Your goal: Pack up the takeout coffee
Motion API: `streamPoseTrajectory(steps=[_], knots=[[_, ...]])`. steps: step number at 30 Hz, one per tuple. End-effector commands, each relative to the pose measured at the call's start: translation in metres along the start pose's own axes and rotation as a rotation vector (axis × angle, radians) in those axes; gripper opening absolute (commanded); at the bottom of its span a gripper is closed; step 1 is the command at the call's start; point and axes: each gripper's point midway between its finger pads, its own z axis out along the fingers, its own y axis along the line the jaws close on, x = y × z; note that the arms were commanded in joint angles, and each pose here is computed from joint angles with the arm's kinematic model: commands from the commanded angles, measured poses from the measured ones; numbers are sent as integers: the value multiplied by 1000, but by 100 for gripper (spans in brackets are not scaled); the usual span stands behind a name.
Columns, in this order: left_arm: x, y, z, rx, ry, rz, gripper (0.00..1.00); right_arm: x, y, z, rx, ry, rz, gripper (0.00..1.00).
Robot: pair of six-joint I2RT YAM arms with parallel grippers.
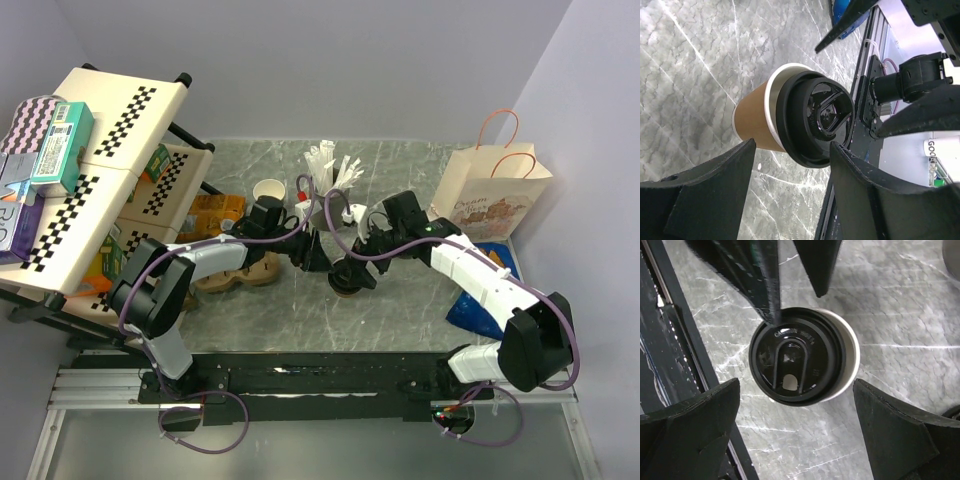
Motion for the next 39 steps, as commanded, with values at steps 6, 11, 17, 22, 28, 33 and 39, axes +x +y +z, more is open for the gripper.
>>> streamPoseTrajectory(steps=[6, 11, 17, 22, 28, 33, 39], knots=[[-9, -9, 3, 45, -12, 22, 67, -23, -1, -9, 7, -76, -77, 100], [-8, -9, 3, 51, -8, 15, 67, -26, 2, -3, 13, -68, -179, 100], [-7, -9, 2, 52, -9, 12, 67, -25, 7, 5, 22, -47, -268, 100], [-8, -7, 2, 47, -12, 12, 67, -20, 12, 12, 28, -19, -314, 100], [-8, -6, 1, 42, -15, 7, 67, -16, 7, 16, 45, 6, -316, 100], [-9, -5, 0, 41, -17, 8, 67, -12, 0, 18, 72, 32, -312, 100], [-10, -6, 0, 41, -17, 9, 67, -12, -3, 19, 88, 35, -305, 100]])
